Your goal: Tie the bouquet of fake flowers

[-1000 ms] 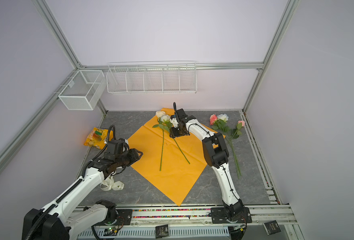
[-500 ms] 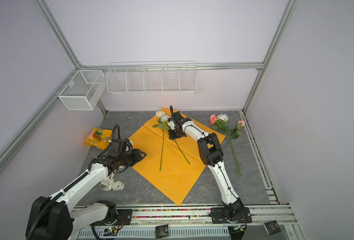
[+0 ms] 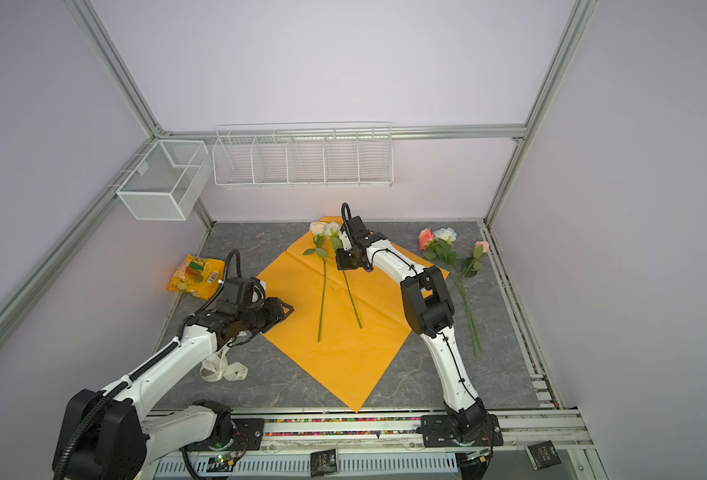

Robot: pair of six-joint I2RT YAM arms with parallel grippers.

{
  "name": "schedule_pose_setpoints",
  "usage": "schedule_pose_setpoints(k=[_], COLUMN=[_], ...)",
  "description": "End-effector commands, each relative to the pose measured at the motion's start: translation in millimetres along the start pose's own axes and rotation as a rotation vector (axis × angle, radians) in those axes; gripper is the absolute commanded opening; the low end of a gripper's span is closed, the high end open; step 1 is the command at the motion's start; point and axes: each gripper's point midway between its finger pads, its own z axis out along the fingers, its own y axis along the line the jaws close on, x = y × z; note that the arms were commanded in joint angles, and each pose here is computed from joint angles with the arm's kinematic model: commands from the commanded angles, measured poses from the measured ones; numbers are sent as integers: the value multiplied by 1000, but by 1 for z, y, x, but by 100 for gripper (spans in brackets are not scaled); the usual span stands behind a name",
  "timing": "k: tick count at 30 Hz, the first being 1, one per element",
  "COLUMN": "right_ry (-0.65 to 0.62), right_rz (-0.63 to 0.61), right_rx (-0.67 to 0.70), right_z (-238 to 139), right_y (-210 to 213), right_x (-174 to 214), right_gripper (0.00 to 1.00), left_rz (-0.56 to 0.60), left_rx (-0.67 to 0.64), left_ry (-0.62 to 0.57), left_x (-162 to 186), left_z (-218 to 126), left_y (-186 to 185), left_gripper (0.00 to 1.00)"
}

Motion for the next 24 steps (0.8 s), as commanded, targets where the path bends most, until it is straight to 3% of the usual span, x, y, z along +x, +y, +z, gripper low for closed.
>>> schedule_pose_setpoints(k=[1, 8, 15, 20, 22, 24], right_ry=[-62, -24, 47, 58, 25, -18], right_rz=[154, 217, 164, 145, 115, 72], right_rx=[-64, -60, -28, -24, -1, 42], right_z=[6, 37, 45, 23, -11, -50], right_y=[9, 8, 11, 10, 6, -7], right_x=[-14, -3, 17, 10, -6, -19], right_gripper=[7, 7, 8, 32, 42, 45], left_rz=[10, 12, 15, 30, 43, 67], left_rx=[25, 25, 32, 59, 84, 109], left_ry=[-18, -11, 1, 16, 11, 13], left_x=[-9, -8, -10, -14, -17, -19], left_z=[-2, -1, 5, 7, 9, 13], left_y=[-10, -10, -12, -22, -32, -46], left_gripper=[49, 49, 49, 49, 49, 50])
